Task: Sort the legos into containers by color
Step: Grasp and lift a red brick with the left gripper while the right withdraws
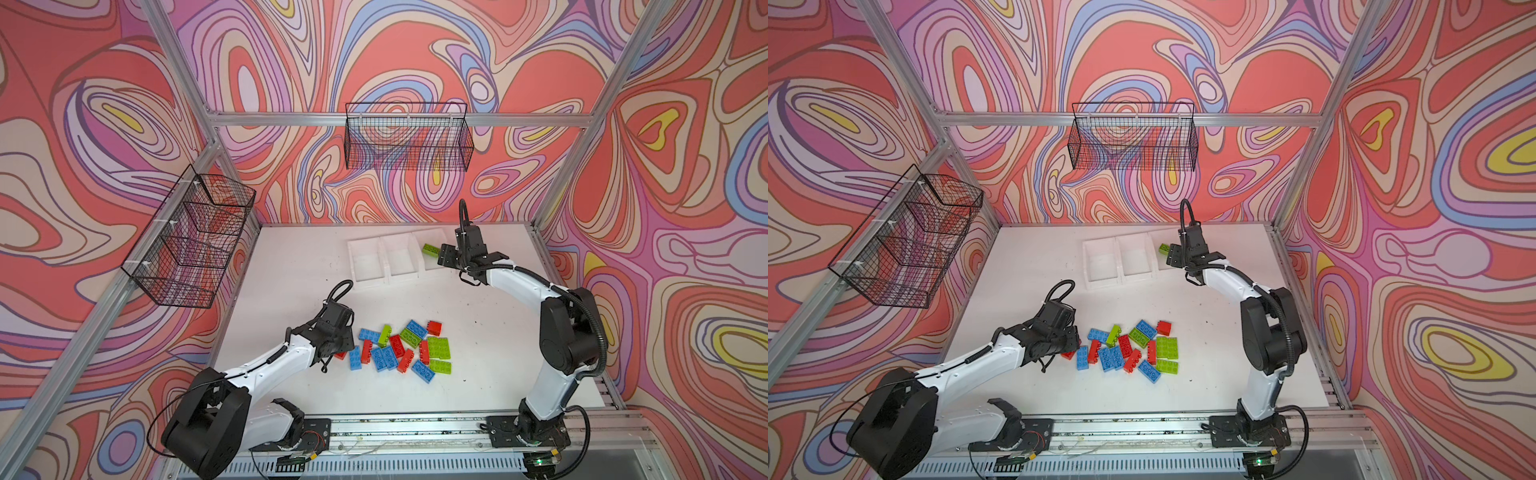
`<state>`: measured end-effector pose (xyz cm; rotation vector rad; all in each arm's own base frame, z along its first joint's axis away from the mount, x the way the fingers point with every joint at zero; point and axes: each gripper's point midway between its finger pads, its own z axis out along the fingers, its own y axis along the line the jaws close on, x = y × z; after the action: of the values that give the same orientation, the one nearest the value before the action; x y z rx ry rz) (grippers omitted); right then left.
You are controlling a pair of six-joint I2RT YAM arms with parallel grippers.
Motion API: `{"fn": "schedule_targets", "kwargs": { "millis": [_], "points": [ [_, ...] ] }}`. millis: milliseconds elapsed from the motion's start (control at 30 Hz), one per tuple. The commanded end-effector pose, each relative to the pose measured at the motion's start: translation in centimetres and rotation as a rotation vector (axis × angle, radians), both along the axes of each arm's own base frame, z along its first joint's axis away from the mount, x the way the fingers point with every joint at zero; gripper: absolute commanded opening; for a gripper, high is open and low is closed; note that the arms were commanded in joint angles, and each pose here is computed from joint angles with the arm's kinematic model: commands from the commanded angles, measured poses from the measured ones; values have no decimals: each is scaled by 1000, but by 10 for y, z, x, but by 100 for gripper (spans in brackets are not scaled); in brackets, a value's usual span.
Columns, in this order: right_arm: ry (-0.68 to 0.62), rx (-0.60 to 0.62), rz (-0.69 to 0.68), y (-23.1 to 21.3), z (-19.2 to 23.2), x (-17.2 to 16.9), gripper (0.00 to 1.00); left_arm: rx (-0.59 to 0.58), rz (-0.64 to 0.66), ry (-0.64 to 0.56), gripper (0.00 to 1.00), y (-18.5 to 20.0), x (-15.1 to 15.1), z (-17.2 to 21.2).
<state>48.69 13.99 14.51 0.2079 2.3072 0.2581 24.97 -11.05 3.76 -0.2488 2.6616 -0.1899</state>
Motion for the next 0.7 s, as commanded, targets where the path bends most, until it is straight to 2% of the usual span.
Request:
{"fn": "schedule_targets", "kwargs": {
  "millis": [0, 133, 267, 500, 667],
  "points": [
    [-44, 11, -22, -8, 25, -9, 79, -29, -52, -30, 60, -13, 10, 12],
    [-35, 0, -22, -10, 22, -13, 79, -15, -59, -36, 66, -9, 6, 13],
    [-34, 6, -18, -9, 21, -13, 78, -24, -69, -53, 67, -9, 4, 15],
    [-27, 6, -18, -9, 17, -15, 78, -19, -67, -3, 67, -10, 0, 1],
    [-25, 4, -20, -10, 16, -15, 78, -22, -66, 22, 64, -12, 0, -7]
  ]
}}
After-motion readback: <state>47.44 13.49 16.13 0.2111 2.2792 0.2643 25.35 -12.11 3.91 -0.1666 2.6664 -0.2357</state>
